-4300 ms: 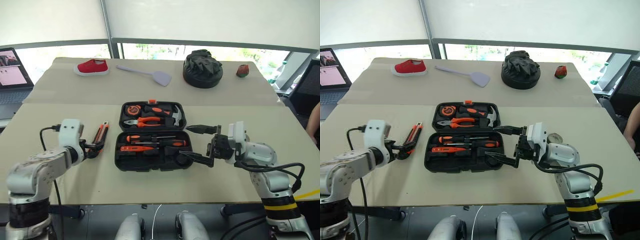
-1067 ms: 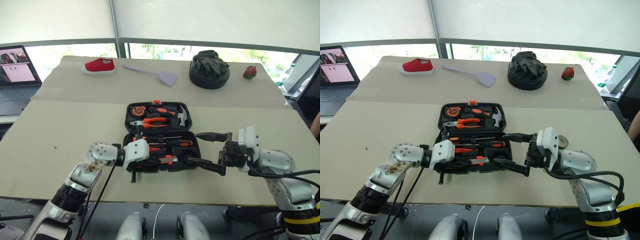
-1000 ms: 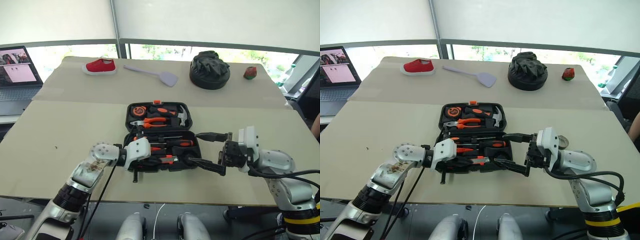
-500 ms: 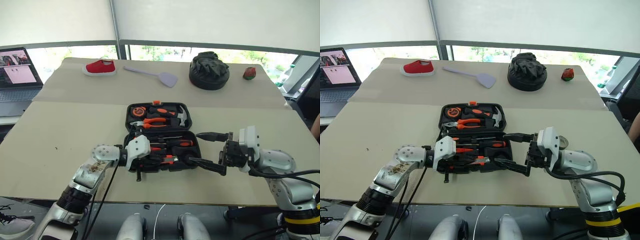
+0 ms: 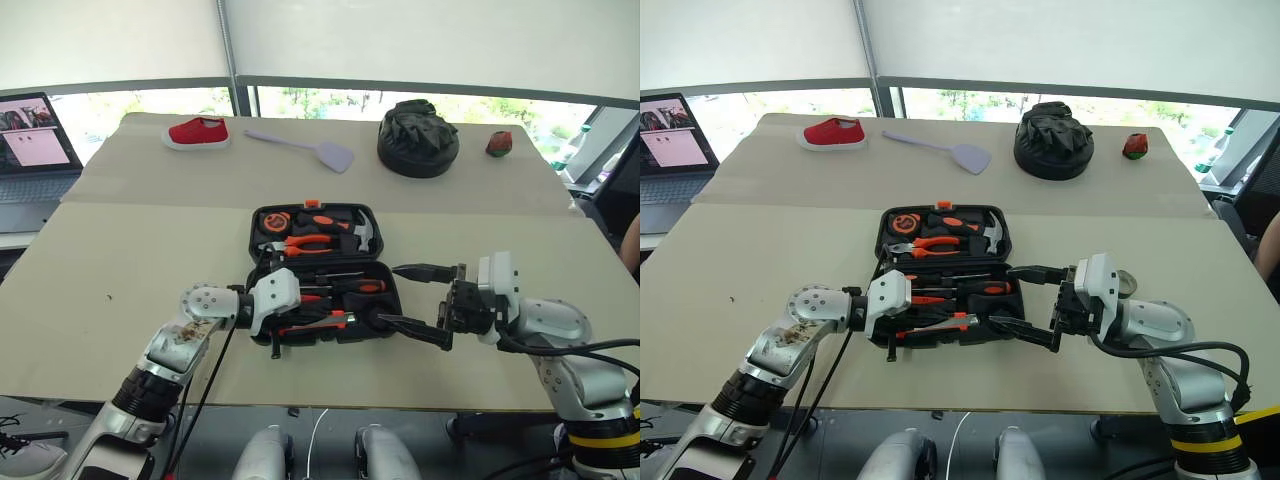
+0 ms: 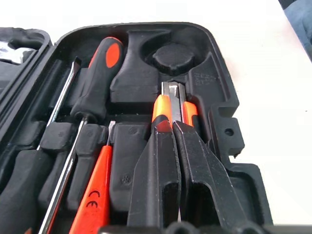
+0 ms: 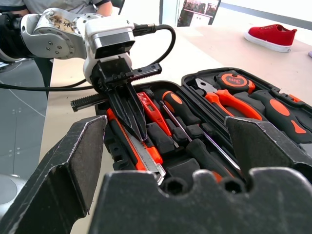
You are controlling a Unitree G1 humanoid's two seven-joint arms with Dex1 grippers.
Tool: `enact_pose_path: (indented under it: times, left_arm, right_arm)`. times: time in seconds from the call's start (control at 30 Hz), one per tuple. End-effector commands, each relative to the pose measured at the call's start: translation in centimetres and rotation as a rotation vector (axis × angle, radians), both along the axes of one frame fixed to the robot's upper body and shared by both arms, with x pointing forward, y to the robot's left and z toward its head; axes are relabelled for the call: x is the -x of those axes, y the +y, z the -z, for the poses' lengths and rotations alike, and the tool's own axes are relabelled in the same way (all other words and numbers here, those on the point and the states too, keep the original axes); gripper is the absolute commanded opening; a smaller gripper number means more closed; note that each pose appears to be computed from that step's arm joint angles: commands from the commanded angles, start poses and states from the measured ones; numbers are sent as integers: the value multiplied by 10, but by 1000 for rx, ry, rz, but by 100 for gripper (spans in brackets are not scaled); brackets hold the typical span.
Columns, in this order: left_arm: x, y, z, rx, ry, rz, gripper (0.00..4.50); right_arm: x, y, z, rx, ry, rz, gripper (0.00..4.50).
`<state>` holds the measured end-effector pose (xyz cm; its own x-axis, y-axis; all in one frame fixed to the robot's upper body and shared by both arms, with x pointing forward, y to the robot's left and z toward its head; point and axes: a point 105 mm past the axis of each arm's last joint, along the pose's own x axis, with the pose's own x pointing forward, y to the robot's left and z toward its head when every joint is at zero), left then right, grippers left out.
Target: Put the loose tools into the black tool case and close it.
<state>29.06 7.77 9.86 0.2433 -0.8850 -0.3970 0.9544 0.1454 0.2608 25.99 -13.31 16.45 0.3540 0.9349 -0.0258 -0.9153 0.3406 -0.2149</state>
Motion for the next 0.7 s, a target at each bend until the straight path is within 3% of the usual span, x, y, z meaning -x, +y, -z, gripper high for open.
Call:
enact_pose_path:
  times: [0.03,0.13,0.23,0.33,0.43,0.53,0.7]
  left_arm:
    - [2,15,42,-128,187,-114,11]
    - [15,16,51,-136,304,-136,11]
    - [14,14,47,-118,262,-120,11]
    - [1,8,14,50,47,-91,11]
    - [1,13,-12,187,-26,-75,11]
    - [6,26,-44,343,-61,-85,75]
    - [23,59,-66,446,-59,-118,258]
  right_arm:
    - [0,-1,-10,-24,-35,10,450]
    - [2,-3,-11,-25,-21,7,450]
    - [2,-6,-10,-17,-18,16,450]
    - [0,-18,-11,-6,-31,73,450]
    - [-2,-38,-6,1,-35,165,450]
    - [0,-78,9,37,-40,331,450]
    - [20,-148,35,77,-27,647,450]
